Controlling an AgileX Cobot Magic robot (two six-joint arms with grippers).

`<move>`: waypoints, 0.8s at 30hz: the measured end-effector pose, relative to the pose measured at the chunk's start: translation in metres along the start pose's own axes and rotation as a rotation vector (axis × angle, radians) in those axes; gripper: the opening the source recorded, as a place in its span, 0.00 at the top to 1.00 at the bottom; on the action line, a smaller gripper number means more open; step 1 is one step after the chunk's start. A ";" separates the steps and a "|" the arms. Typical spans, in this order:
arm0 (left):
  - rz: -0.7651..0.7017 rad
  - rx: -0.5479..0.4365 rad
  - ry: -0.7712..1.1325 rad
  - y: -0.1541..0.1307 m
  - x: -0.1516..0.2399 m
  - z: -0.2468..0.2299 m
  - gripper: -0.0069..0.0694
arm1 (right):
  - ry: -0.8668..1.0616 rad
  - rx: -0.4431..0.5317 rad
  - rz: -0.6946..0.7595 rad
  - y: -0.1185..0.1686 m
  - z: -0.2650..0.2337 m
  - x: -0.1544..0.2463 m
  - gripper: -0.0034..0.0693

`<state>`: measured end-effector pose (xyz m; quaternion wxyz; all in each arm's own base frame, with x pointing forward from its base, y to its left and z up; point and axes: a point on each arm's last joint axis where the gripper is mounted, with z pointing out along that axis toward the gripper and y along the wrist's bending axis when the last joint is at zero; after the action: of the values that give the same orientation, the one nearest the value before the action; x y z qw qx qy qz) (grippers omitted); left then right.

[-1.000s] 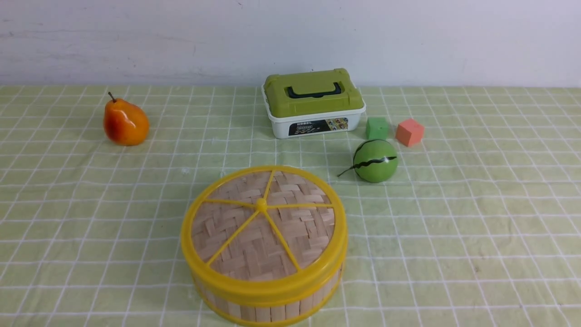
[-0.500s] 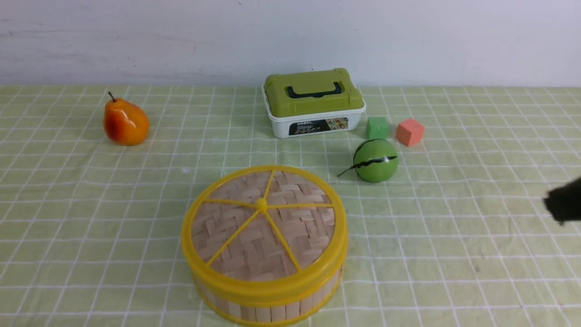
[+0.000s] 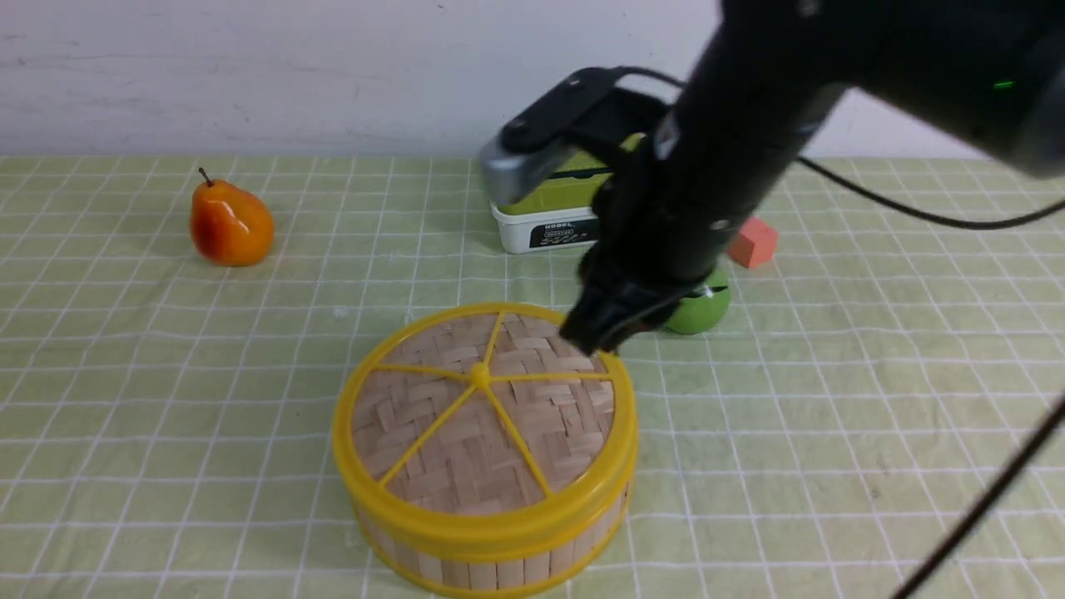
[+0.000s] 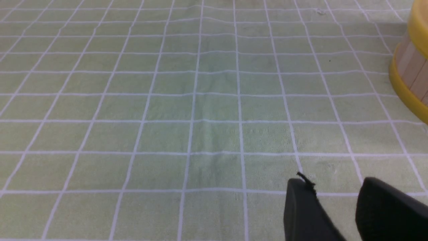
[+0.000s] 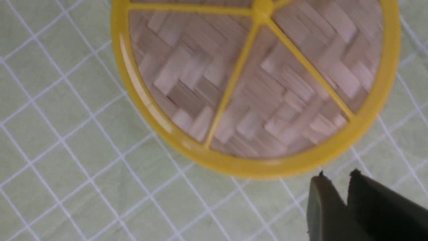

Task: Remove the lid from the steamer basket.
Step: Use the right arm to lift the lid of the steamer

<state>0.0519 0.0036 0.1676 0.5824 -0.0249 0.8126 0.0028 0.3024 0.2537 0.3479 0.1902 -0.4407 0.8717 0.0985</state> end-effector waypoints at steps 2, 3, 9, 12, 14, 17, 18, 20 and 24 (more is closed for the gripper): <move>0.000 0.000 0.000 0.000 0.000 0.000 0.60 | 0.013 0.004 -0.025 0.006 0.028 -0.021 0.64; 0.000 0.000 0.000 0.000 0.000 0.000 0.60 | 0.013 0.007 -0.028 0.008 0.036 -0.028 0.58; 0.000 0.000 0.000 0.000 0.000 0.000 0.60 | 0.015 0.007 -0.016 0.008 0.073 -0.047 0.34; 0.000 0.000 0.000 0.000 0.000 0.000 0.60 | 0.017 0.008 -0.005 0.006 0.087 -0.049 0.32; 0.000 0.000 0.000 0.000 0.000 0.000 0.60 | 0.019 0.010 -0.003 0.005 0.096 -0.049 0.35; 0.000 0.000 0.000 0.000 0.000 0.000 0.60 | 0.017 0.011 -0.001 0.004 0.106 -0.050 0.42; 0.000 0.000 0.000 0.000 0.000 0.000 0.60 | 0.018 0.010 0.002 0.004 0.109 -0.050 0.46; 0.000 0.000 0.000 0.000 0.000 0.000 0.60 | 0.025 0.005 0.005 0.004 0.113 -0.049 0.54; 0.000 0.000 0.000 0.000 0.000 0.000 0.60 | 0.030 -0.007 0.008 0.005 0.114 -0.049 0.72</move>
<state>0.0519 0.0036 0.1676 0.5824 -0.0249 0.8126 0.0028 0.3525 0.3312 0.2647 0.1753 -0.4391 0.8760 0.0957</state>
